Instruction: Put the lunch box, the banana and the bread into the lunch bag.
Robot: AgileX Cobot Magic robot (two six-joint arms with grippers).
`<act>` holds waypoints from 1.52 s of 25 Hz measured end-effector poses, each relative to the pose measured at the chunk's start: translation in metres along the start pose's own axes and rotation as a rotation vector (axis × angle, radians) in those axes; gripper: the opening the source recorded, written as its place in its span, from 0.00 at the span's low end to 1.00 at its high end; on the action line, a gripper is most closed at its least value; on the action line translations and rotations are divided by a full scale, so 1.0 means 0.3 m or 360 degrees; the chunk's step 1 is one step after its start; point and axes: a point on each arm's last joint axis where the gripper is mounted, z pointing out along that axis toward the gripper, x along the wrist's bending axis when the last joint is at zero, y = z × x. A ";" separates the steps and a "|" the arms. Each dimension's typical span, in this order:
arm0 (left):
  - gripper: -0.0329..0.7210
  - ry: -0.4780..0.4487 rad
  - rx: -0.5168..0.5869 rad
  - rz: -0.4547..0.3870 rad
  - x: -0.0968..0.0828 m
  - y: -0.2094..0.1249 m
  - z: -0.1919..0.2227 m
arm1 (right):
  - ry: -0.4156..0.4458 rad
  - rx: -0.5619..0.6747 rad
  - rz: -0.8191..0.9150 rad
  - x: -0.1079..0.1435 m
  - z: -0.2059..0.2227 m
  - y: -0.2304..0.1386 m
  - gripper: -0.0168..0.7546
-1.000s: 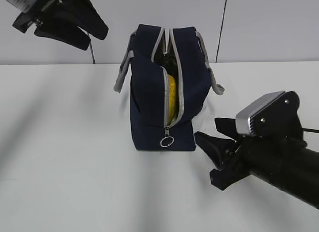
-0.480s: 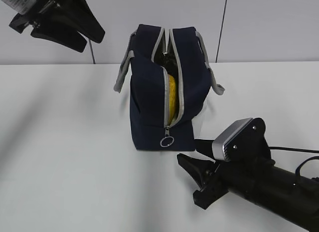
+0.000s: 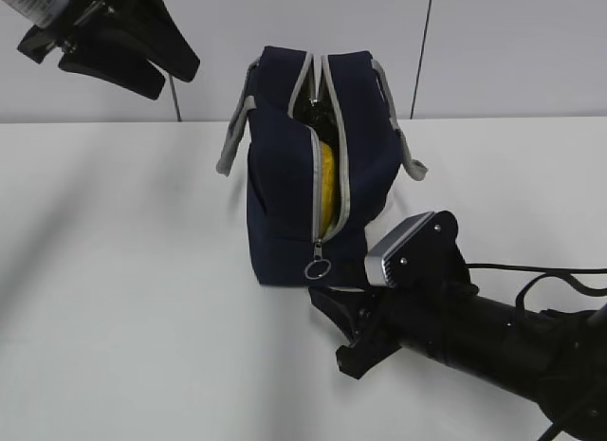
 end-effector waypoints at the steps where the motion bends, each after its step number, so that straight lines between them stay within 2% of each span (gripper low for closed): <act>1: 0.52 0.0000 0.0000 0.0000 0.000 0.000 0.000 | 0.0004 0.0016 0.0002 -0.002 0.009 -0.001 0.48; 8: 0.52 0.0000 0.0000 0.0000 0.000 0.000 0.000 | 0.0068 0.0058 0.0009 -0.005 0.065 -0.009 0.48; 27: 0.52 0.0004 0.0001 0.0002 0.001 0.000 0.000 | 0.0003 0.0100 0.0062 -0.023 0.085 -0.016 0.48; 38: 0.52 0.0005 0.0001 0.0002 0.001 0.000 0.000 | 0.0016 0.0131 0.0084 -0.010 0.048 -0.022 0.48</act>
